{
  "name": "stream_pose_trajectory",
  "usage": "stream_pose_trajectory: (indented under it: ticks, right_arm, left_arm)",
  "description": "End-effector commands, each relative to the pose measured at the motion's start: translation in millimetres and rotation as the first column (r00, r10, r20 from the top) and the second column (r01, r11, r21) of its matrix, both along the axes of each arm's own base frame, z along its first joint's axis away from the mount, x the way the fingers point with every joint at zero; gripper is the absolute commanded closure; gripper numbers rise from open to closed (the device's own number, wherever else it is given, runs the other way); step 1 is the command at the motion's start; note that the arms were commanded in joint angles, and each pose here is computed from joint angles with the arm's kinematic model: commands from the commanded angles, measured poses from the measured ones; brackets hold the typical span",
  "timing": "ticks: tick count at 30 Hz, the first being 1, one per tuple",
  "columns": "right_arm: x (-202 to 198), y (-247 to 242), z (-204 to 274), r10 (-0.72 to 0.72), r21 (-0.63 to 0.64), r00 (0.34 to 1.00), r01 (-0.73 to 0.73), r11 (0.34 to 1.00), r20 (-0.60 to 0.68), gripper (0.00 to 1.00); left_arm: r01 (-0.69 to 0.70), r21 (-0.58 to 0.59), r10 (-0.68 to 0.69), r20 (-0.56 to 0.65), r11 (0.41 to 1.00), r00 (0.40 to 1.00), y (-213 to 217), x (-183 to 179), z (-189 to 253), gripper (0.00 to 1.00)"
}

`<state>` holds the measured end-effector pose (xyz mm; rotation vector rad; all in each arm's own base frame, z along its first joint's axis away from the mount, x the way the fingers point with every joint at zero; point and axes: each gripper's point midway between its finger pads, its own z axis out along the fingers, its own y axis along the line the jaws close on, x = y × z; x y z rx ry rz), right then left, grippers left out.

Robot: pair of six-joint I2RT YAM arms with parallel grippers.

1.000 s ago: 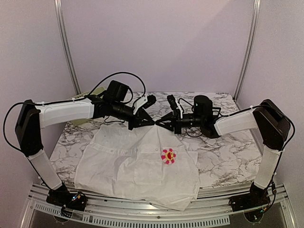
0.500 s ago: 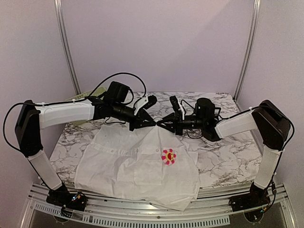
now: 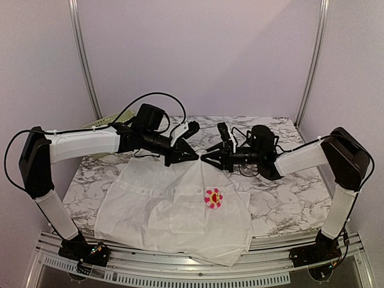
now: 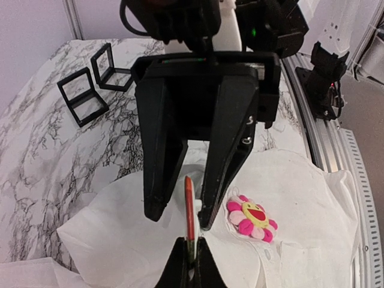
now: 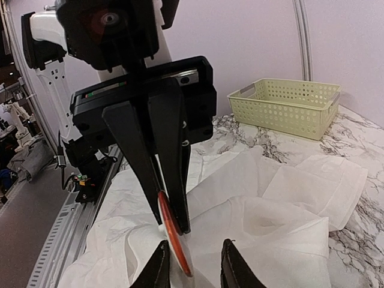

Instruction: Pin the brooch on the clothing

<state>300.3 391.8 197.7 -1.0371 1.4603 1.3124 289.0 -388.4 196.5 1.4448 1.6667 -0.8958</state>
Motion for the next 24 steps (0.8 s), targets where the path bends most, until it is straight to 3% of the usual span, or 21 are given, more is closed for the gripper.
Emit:
stream_pose_trajectory:
  ticks: [1,4,7,11,16,19,22,24]
  right_arm:
    - [1,-10,6,-0.028,-0.017,0.999,0.028,0.999,0.027,0.73]
    - [-2,-10,7,-0.013,-0.020,1.000,0.013,1.000,0.023,0.68]
    - [-4,-10,5,-0.003,-0.040,1.000,0.004,0.999,0.018,0.56]
    - [5,-27,17,-0.049,-0.059,0.999,0.050,0.997,0.015,0.49]
    - [30,-51,15,-0.229,-0.149,0.973,0.222,0.964,-0.028,0.48]
    - [53,-66,-5,-0.408,-0.275,0.907,0.367,0.889,-0.108,0.47]
    - [84,-94,-40,-0.639,-0.489,0.754,0.505,0.711,-0.151,0.47]
    - [95,-110,-59,-0.734,-0.596,0.667,0.540,0.595,-0.129,0.47]
  left_arm:
    - [0.027,-0.033,-0.026,0.016,0.999,1.000,-5,-9,11,1.00]
    - [0.025,-0.030,-0.025,0.014,0.999,1.000,-4,-9,10,1.00]
    - [0.015,-0.015,-0.014,0.027,1.000,1.000,-3,-7,5,1.00]
    - [0.012,0.072,-0.021,0.131,0.997,0.991,8,-3,-22,1.00]
    - [0.101,0.190,-0.151,0.275,0.977,0.950,24,-24,-63,1.00]
    - [0.198,0.299,-0.305,0.372,0.933,0.877,34,-51,-90,0.98]
    - [0.310,0.443,-0.496,0.405,0.841,0.768,52,-77,-112,0.71]
    - [0.364,0.494,-0.566,0.358,0.790,0.742,64,-91,-116,0.49]
